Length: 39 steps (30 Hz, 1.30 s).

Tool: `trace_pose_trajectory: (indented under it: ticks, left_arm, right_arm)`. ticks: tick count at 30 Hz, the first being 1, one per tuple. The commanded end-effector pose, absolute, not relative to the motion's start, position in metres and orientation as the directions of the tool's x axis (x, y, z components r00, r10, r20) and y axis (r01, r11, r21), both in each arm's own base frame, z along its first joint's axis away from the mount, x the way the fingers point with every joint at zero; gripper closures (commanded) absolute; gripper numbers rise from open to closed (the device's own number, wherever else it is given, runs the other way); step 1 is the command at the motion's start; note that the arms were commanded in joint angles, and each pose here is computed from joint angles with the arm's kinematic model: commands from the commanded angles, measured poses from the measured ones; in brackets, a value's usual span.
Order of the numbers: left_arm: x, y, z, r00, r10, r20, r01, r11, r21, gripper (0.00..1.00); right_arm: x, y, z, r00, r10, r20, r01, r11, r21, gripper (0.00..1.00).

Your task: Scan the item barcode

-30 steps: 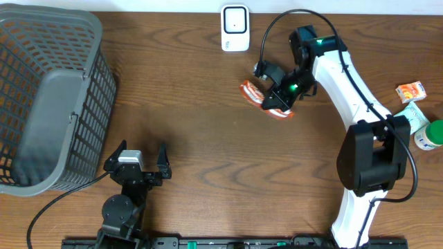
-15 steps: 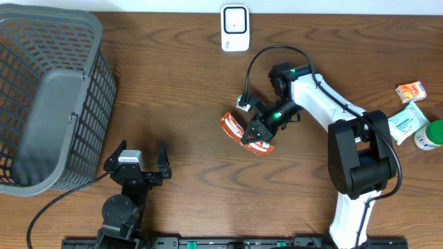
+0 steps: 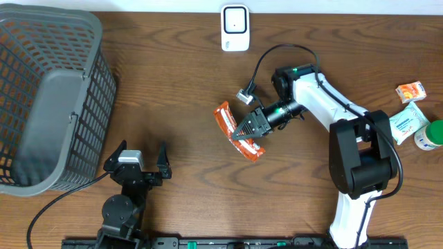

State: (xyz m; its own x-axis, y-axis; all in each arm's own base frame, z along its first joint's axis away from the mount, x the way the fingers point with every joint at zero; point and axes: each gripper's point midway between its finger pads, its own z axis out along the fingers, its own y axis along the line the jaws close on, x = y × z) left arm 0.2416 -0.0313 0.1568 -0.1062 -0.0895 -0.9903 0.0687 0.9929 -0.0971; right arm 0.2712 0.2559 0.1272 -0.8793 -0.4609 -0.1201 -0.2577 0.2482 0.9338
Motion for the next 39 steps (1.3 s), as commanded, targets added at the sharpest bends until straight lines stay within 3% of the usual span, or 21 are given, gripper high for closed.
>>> trace_pose_trajectory:
  ticks: [1,9,15,17,19,20,22,25,31,39]
  left_arm:
    - [0.242,-0.029,0.140,-0.145,-0.065,-0.987,0.051,0.996,-0.074,0.02]
    - [0.242,-0.029,0.140,-0.145,-0.065,-0.987,0.051,0.996,-0.074,0.02]
    - [0.242,-0.029,0.140,-0.145,-0.065,-0.987,0.051,0.996,-0.074,0.02]
    - [0.242,-0.029,0.140,-0.145,-0.065,-0.987,0.051,0.996,-0.074,0.02]
    - [0.242,-0.029,0.140,-0.145,-0.065,-0.987,0.051,0.996,-0.074,0.02]
    - [0.242,-0.029,0.140,-0.145,-0.065,-0.987,0.051,0.996,-0.074,0.02]
    - [0.242,-0.029,0.140,-0.145,-0.065,-0.987,0.051,0.996,-0.074,0.02]
    - [0.242,-0.029,0.140,-0.145,-0.065,-0.987,0.051,0.996,-0.074,0.02]
    - [0.242,-0.029,0.140,-0.145,-0.065,-0.987,0.051,0.996,-0.074,0.02]
    - [0.242,-0.029,0.140,-0.145,-0.065,-0.987,0.051,0.996,-0.074,0.02]
  right_arm:
    - [0.261,0.260,0.152,-0.893,-0.444,-0.071,-0.178,0.203,0.963,0.99]
    - [0.238,0.251,0.173,-0.862,-0.492,-0.121,-0.216,0.142,0.966,0.99]
    - [0.225,0.243,0.223,-0.775,-0.513,-0.369,-0.483,0.106,0.869,0.98]
    - [0.231,0.238,0.227,-0.752,-0.523,-0.402,-0.564,0.196,0.802,0.98]
    - [0.280,0.213,0.205,-0.835,-0.434,-0.338,-0.549,0.627,0.553,0.98]
    - [0.304,0.197,0.203,-0.842,-0.381,-0.382,-0.519,0.768,0.377,0.99]
    - [0.339,0.192,0.217,-0.750,-0.405,-0.523,-0.540,0.832,0.130,0.99]
    - [0.366,0.196,0.222,-0.662,-0.459,-0.592,-0.549,0.835,-0.034,0.99]
    - [0.434,0.190,0.206,-0.539,-0.591,-0.600,-0.463,0.803,-0.376,0.99]
    - [0.525,0.202,0.203,-0.321,-0.710,-0.627,-0.309,0.704,-0.640,0.99]
